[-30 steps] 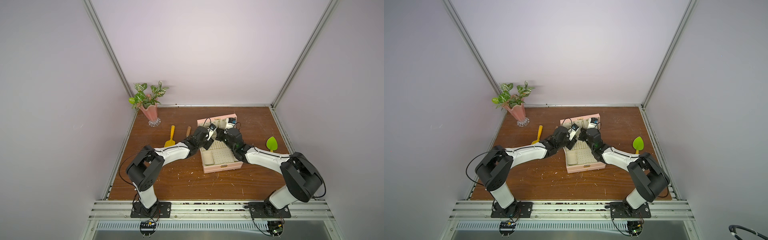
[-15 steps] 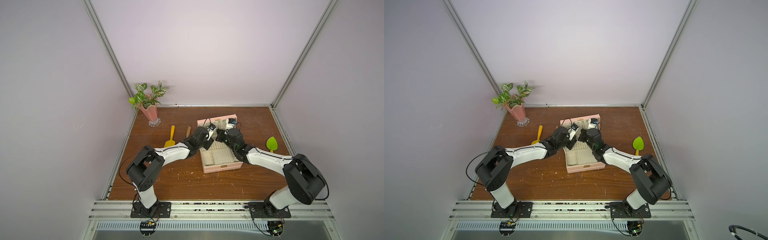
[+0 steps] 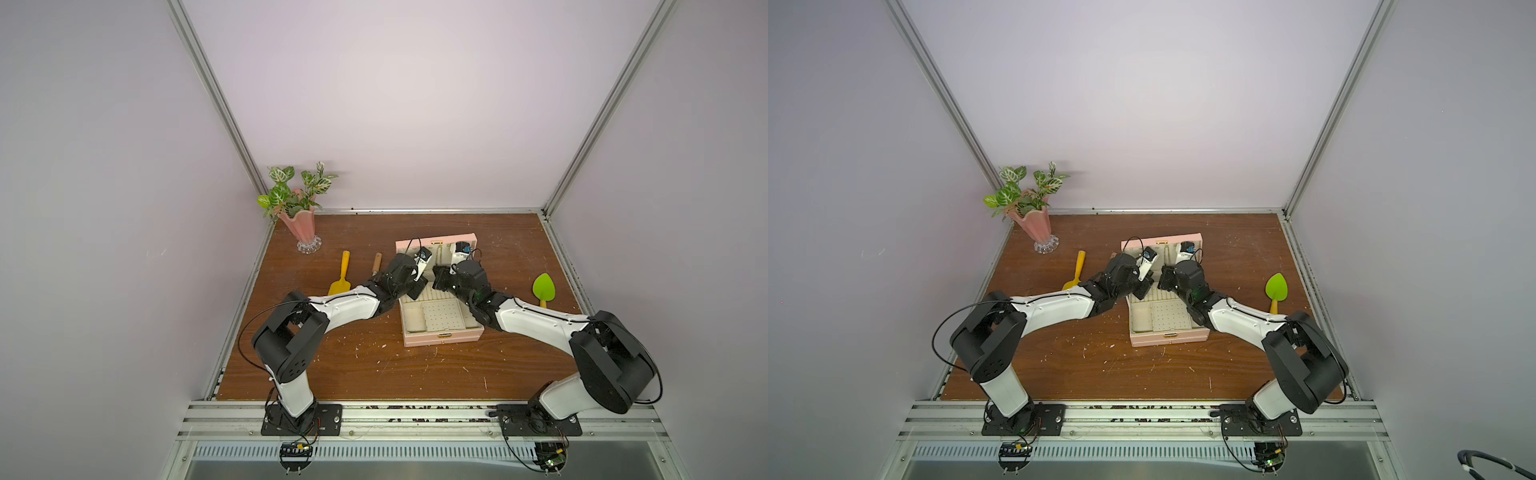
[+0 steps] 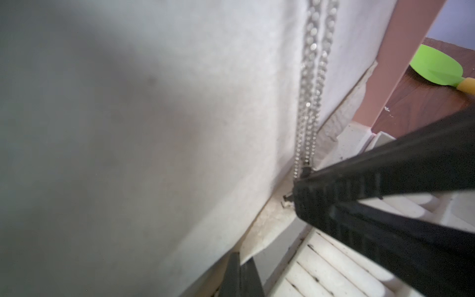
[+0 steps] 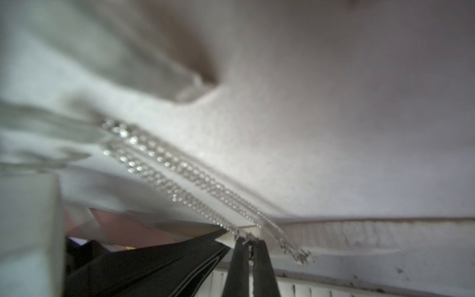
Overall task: Put jewelry chain into jewelry box
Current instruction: Adjust the necklace in the storage slot.
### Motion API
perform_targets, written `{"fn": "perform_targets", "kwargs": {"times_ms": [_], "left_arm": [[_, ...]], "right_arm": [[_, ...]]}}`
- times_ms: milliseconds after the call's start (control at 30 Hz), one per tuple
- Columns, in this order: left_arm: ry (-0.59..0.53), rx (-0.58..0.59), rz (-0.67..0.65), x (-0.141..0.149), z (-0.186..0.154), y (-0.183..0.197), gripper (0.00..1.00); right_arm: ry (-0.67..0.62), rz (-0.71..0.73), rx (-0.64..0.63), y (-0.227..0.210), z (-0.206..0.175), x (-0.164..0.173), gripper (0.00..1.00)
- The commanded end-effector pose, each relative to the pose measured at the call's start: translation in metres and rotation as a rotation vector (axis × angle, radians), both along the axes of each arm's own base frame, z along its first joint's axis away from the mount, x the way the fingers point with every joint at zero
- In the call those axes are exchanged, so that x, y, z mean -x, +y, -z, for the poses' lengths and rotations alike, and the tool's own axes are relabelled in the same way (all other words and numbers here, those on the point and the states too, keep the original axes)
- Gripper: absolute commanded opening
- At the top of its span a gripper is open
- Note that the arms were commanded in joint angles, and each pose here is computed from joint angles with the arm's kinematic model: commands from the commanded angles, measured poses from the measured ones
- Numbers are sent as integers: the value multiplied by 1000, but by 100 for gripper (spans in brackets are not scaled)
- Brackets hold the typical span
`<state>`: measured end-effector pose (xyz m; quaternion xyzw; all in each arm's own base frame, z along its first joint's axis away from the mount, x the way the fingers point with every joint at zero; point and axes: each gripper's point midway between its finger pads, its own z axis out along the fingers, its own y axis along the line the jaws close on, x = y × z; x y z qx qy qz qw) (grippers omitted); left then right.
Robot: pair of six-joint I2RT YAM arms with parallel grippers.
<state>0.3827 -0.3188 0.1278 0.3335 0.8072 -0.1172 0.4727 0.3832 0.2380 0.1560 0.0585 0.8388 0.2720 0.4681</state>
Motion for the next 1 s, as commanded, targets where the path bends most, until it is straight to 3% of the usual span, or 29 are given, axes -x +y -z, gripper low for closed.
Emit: {"fn": "perform_targets", "kwargs": {"times_ms": [0, 933, 967], "left_arm": [[-28, 85, 12, -1, -20, -6, 1], [-34, 87, -6, -4, -18, -5, 1], [-35, 87, -6, -4, -18, -5, 1]], "right_arm": [[-5, 4, -12, -2, -1, 0, 0], [12, -32, -25, 0, 1, 10, 0], [7, -32, -25, -1, -1, 11, 4]]}}
